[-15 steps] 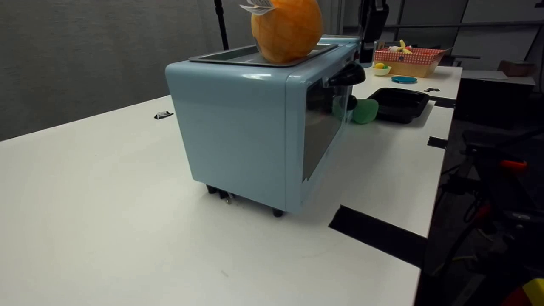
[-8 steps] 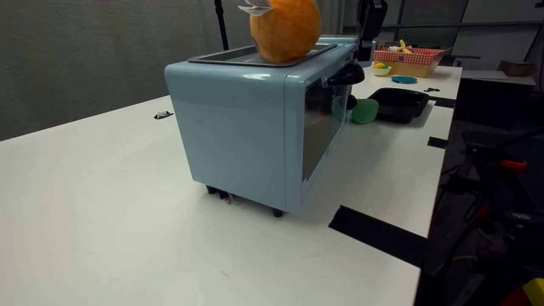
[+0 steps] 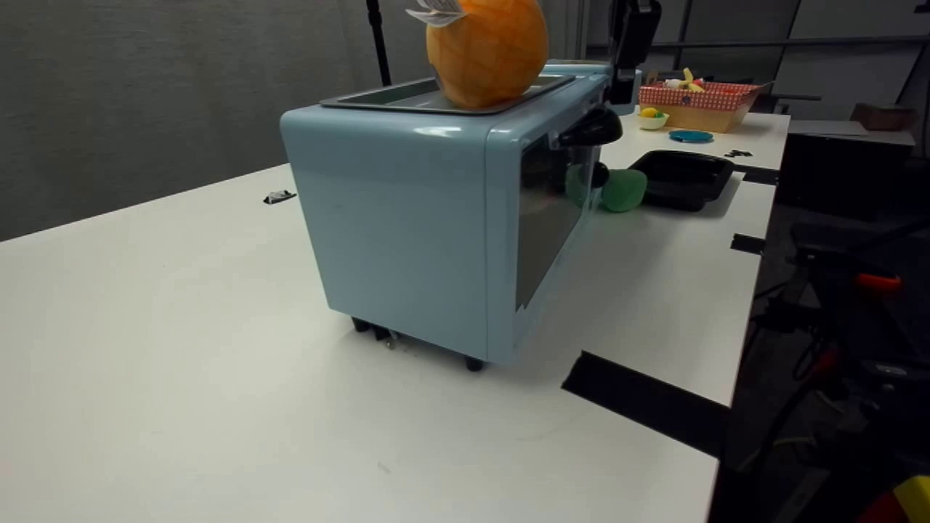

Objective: Press the on/off button of the oven

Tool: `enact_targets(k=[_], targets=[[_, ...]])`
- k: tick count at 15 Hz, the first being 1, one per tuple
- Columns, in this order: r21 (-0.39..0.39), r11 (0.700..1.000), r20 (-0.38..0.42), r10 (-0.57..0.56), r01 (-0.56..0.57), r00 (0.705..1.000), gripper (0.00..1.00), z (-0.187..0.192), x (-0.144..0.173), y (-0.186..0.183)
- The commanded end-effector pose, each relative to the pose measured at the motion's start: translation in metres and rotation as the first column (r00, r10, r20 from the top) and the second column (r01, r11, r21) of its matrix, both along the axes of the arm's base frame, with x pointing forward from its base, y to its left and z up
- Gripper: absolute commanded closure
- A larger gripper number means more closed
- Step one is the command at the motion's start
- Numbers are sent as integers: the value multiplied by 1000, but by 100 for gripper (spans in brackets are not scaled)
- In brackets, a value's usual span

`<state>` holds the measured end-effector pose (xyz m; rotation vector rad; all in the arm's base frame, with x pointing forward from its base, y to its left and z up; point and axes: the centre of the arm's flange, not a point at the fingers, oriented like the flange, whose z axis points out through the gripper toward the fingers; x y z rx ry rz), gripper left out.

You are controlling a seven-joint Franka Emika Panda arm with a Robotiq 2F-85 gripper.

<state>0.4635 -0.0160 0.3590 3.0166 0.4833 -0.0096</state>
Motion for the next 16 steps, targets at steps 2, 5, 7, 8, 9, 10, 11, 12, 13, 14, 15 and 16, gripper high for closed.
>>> enact_targets(k=[2,5,7,8,9,10,11,12,13,14,15,16], targets=[[31,999,48,7,-8,999,100,14,12,11],[39,999,55,4,-6,999,100,18,15,13],[42,999,59,2,-5,998,100,21,16,12],[45,999,62,1,-3,998,100,22,18,12],[49,999,64,-4,1,998,100,22,20,12],[53,999,66,-7,3,998,100,23,22,12],[56,998,70,-11,7,997,100,24,24,11],[59,998,72,-16,12,997,100,25,26,10],[62,998,76,-19,14,997,100,27,26,10],[64,998,87,-19,14,996,100,31,26,10],[68,998,93,-19,13,995,100,33,24,11],[68,998,96,-22,16,995,100,35,21,12]])
